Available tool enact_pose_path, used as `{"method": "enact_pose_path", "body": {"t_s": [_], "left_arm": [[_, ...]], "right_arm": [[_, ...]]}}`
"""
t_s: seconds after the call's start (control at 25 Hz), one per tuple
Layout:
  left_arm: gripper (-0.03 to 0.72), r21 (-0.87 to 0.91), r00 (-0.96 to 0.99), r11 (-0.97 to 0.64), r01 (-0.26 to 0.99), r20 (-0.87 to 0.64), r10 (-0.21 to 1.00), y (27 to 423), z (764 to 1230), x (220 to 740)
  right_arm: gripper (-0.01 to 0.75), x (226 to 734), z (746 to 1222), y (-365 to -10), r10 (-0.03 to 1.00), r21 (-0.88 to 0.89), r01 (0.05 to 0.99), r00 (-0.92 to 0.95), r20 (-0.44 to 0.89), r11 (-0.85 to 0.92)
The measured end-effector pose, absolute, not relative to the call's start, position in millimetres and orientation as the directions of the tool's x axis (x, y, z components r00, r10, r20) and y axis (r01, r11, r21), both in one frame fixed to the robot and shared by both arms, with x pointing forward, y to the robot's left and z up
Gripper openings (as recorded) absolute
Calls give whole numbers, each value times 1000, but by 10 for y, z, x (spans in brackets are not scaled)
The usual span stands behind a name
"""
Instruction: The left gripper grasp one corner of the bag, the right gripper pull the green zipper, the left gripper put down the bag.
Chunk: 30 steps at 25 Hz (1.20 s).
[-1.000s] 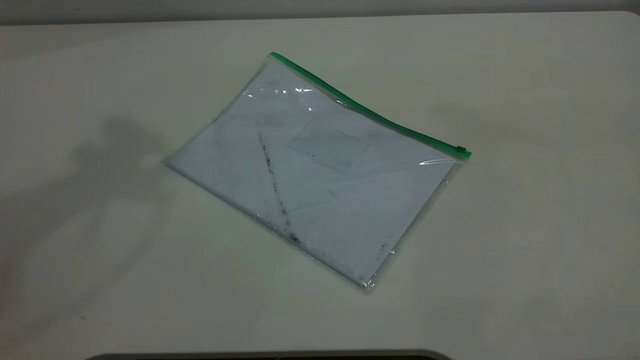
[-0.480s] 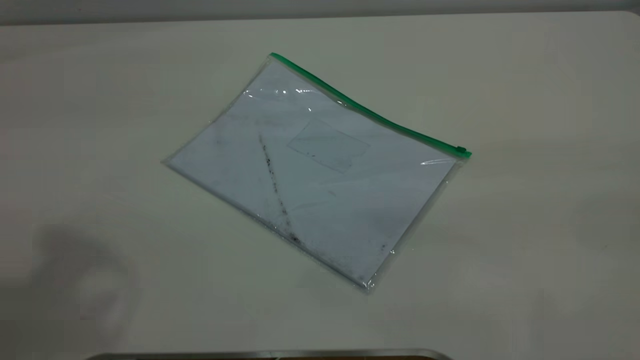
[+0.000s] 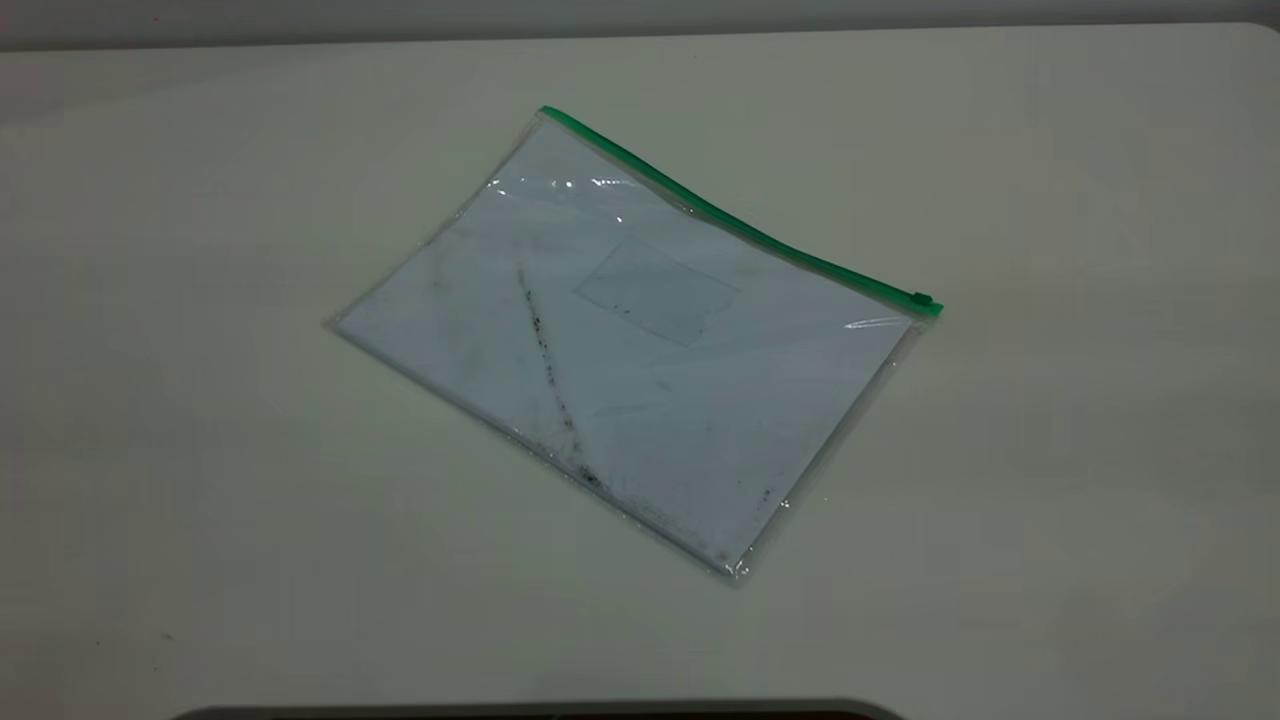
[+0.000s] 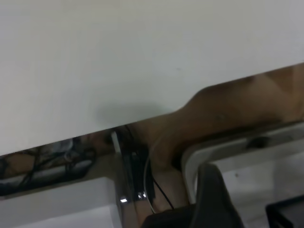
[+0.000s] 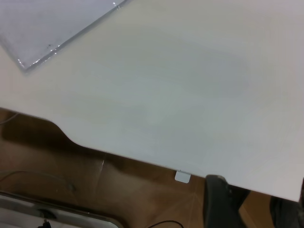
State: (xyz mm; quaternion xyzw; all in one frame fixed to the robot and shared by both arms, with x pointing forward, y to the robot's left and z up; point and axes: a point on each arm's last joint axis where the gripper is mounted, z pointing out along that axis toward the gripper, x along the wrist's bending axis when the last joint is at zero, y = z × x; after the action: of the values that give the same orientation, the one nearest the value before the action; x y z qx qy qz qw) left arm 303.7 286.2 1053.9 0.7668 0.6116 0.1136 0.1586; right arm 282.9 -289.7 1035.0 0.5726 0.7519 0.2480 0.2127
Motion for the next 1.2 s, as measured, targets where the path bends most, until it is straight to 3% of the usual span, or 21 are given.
{"method": "enact_pose_path", "body": {"t_s": [0.2, 0.6, 0.96, 1.2], "left_arm": [[518, 477, 223, -190, 858, -12, 975, 2922, 10312, 2736], [518, 712, 222, -156, 684, 0, 975, 2992, 10336, 2361], [518, 765, 202, -133, 630, 3, 979, 3009, 10327, 2251], [518, 777, 78, -53, 627, 5, 997, 2994, 10322, 2220]], "right_arm": [[429, 2830, 10351, -2897, 967, 618, 755, -254, -36, 221], [429, 2772, 10371, -2932, 979, 654, 737, -200, -32, 171], [429, 2327, 10420, -3016, 1000, 853, 522, 8, -24, 17], [429, 2308, 10414, -3009, 1000, 855, 518, -2, -16, 15]]}}
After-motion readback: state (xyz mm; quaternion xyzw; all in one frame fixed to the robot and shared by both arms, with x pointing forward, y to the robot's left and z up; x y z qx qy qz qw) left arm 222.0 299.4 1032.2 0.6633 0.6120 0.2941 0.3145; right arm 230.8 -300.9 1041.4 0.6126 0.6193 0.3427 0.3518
